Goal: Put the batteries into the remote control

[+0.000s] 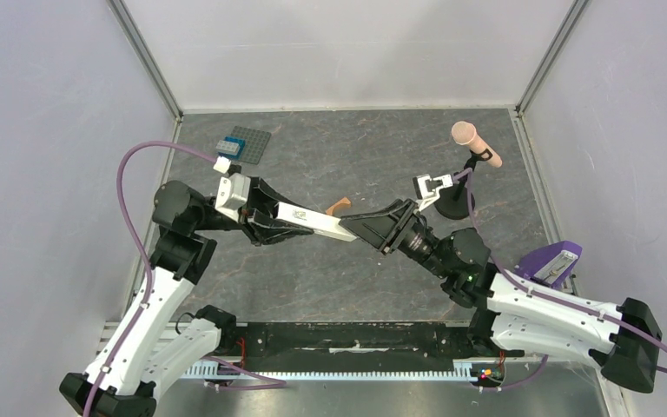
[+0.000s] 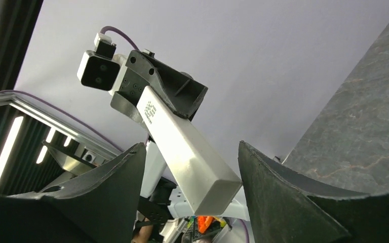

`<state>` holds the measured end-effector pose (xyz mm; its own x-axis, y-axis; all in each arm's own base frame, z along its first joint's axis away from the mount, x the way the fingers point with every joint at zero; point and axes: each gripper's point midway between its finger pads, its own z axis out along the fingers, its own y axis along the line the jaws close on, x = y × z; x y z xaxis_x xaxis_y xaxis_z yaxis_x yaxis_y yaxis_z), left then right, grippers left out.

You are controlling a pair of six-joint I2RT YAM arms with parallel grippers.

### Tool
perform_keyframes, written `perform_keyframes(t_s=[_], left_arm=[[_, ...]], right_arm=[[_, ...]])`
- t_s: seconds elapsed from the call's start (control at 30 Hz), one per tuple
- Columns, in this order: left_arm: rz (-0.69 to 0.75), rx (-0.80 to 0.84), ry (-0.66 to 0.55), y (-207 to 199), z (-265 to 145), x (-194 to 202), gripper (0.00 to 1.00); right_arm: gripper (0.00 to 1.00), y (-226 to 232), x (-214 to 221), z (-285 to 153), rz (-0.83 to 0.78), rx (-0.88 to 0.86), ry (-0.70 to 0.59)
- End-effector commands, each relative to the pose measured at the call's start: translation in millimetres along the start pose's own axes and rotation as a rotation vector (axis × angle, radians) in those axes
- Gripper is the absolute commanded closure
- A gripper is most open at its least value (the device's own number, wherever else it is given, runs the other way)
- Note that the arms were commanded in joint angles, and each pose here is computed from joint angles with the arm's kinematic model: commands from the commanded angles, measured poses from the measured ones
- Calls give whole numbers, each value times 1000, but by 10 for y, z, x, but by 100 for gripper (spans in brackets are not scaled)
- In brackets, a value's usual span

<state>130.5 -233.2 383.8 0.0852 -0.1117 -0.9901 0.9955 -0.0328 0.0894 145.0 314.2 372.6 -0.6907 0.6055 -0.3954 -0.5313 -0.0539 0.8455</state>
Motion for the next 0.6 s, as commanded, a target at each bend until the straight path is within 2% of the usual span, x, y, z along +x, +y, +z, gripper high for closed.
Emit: perform_keyframes(t_s=[0.0, 0.13, 0.3, 0.47, 0.57], left_arm=[[19, 41, -18, -133, -14, -95, 98], [31, 48, -20, -155, -19, -117, 98], [43, 91, -17, -227, -21, -130, 98], [59, 74, -28, -217, -22, -176, 98], [65, 61, -34, -206, -22, -204, 98]], right_arm=[[33, 410, -34, 94, 44, -143, 32], [39, 489, 148, 171, 41, -190, 141], [50, 561, 204, 181, 68, -237, 176], [69, 594, 287, 159, 109, -280, 219], [85, 644, 328, 129, 108, -322, 244]])
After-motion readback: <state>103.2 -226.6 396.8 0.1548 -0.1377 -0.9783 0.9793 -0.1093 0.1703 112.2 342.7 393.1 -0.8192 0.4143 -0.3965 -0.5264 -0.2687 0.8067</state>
